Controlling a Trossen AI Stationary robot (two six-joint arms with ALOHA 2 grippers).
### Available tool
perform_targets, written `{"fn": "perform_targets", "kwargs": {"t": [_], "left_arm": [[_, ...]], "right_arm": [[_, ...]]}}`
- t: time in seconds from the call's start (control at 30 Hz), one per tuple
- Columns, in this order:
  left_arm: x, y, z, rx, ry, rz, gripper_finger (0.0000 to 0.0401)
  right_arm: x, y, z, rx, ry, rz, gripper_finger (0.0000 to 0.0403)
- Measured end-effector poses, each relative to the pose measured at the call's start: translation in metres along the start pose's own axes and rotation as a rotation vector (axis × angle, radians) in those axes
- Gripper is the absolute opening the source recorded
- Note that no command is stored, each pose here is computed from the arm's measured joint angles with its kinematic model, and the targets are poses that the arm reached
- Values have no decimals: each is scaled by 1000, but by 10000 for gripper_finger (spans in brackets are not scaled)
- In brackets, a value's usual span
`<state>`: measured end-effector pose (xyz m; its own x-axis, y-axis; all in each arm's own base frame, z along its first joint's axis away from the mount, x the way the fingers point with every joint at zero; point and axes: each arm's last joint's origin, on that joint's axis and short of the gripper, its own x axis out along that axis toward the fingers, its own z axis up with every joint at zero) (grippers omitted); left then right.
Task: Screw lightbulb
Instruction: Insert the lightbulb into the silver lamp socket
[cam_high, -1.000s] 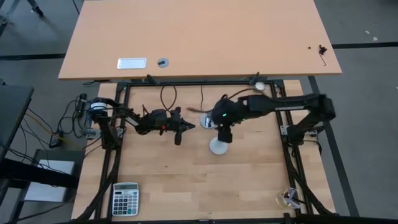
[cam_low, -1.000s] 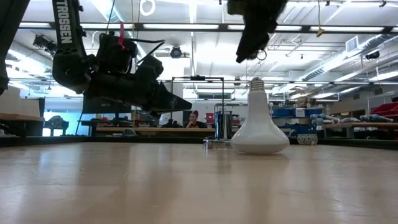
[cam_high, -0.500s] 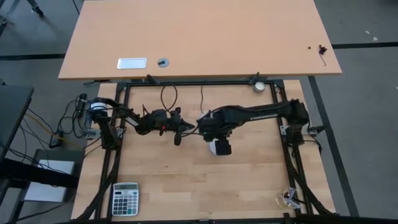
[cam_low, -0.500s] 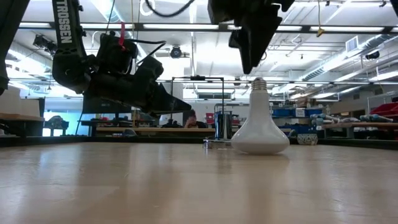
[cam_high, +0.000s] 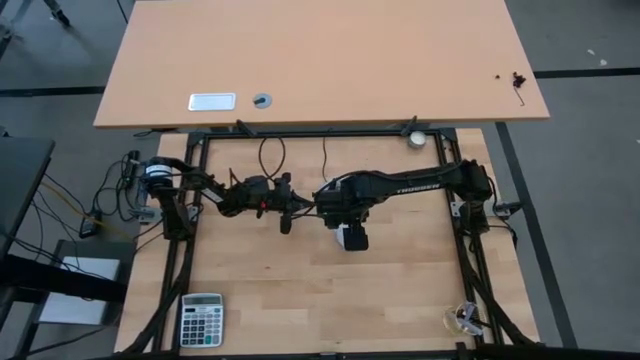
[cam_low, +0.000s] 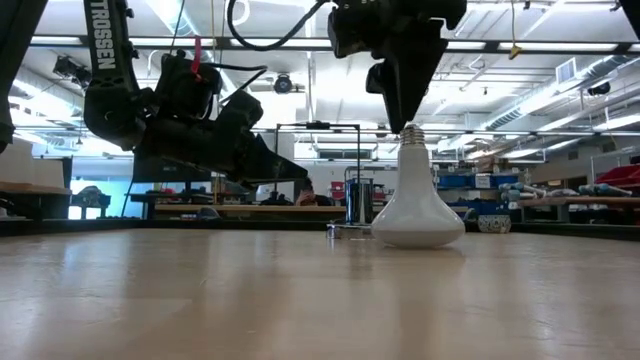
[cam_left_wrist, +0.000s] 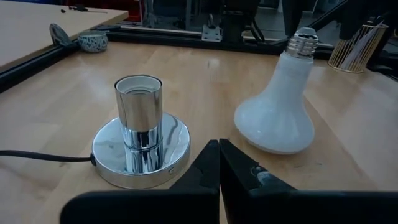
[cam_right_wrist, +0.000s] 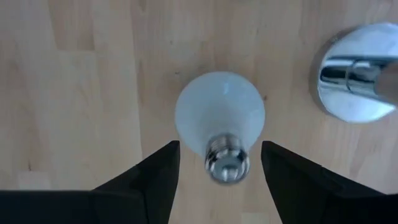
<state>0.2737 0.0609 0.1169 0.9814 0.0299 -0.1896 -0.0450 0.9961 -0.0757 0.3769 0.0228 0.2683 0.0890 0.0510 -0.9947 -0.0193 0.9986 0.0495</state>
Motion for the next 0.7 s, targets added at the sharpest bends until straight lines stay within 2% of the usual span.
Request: {"fn": "perform_targets", "kwargs": {"t": [0.4,0.53,0.7], "left_arm": [[0,0,-1,-2,6,0,4],[0,0,-1,-2,5,0,4],[0,0,-1,-1,6,0,4]], "right_arm": [[21,-1,-6,-25,45,-3,283],[20,-2,-5,-37,32,-27,274],[19,-2,-4,-34,22,-28,239]]}}
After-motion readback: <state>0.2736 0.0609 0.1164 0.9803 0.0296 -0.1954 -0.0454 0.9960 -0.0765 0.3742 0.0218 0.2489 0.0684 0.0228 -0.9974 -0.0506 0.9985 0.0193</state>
